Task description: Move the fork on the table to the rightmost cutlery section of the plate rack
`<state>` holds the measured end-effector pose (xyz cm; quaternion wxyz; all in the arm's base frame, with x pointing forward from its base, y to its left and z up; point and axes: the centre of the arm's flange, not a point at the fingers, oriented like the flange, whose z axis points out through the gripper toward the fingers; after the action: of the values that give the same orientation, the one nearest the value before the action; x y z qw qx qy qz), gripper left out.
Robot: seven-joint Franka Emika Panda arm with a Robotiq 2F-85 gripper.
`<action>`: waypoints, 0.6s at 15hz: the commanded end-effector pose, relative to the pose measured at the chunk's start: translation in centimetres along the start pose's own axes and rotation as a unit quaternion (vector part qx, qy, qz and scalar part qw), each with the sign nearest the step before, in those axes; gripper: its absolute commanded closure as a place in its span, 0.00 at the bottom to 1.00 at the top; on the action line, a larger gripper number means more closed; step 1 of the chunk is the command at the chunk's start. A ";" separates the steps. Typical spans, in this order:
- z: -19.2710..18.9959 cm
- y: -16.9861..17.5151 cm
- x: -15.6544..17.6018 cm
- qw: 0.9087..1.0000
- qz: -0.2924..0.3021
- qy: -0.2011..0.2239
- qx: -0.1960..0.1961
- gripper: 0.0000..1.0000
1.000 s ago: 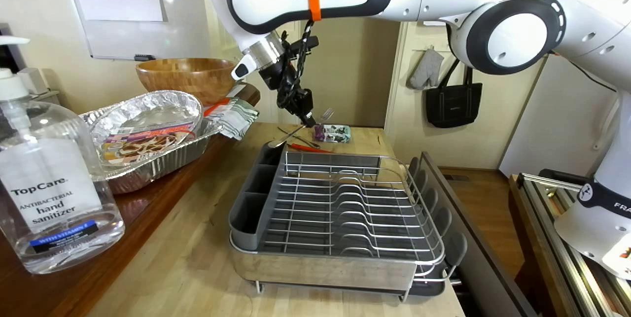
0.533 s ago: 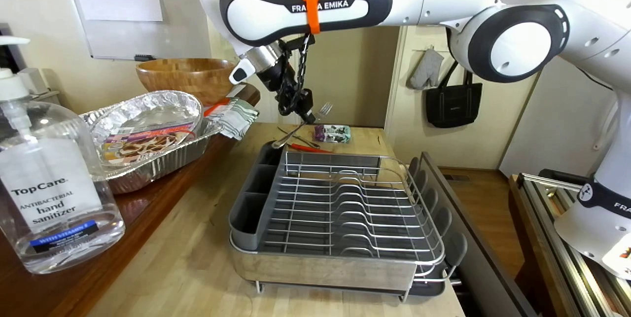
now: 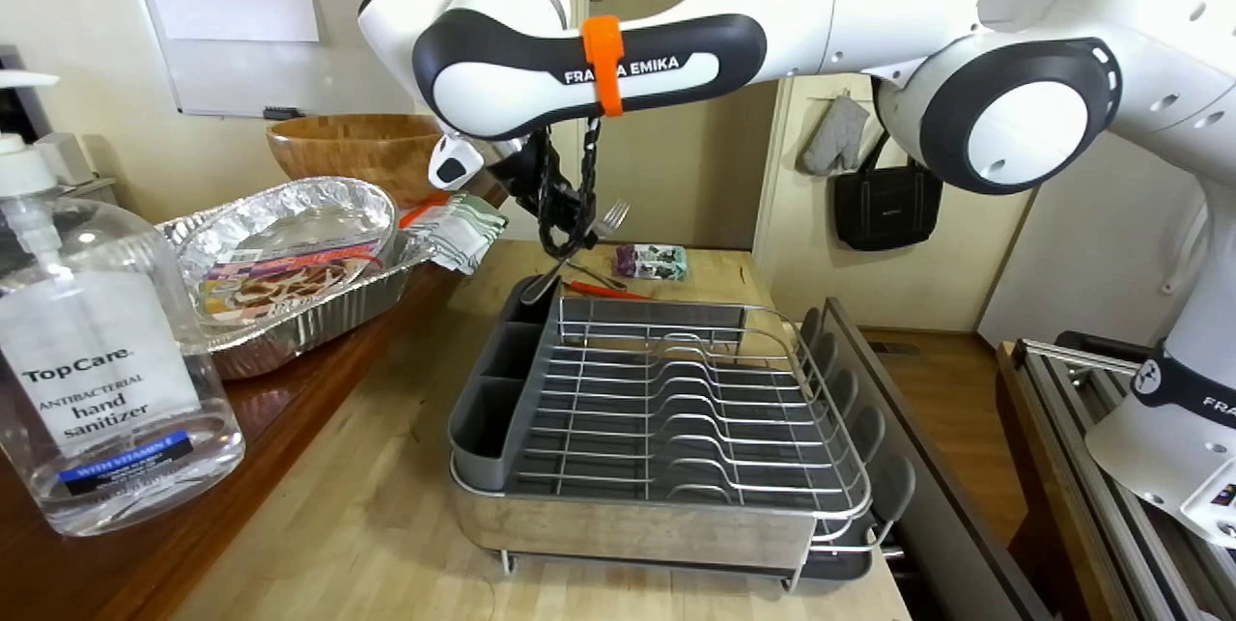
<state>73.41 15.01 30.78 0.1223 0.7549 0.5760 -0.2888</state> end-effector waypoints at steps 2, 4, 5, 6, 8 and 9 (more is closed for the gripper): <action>-4.1 5.8 3.7 0.998 -0.023 -0.021 -0.046 0.98; -4.3 5.5 4.3 0.998 -0.033 -0.030 -0.054 0.98; -4.4 5.4 4.7 0.997 -0.038 -0.032 -0.056 0.98; -4.4 5.3 5.1 0.997 -0.042 -0.033 -0.059 0.98; -4.6 4.9 5.9 0.996 -0.051 -0.036 -0.065 0.98; -4.8 4.7 6.3 0.995 -0.056 -0.038 -0.069 0.98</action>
<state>73.63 17.80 30.26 0.1576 0.7172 0.6171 -0.2827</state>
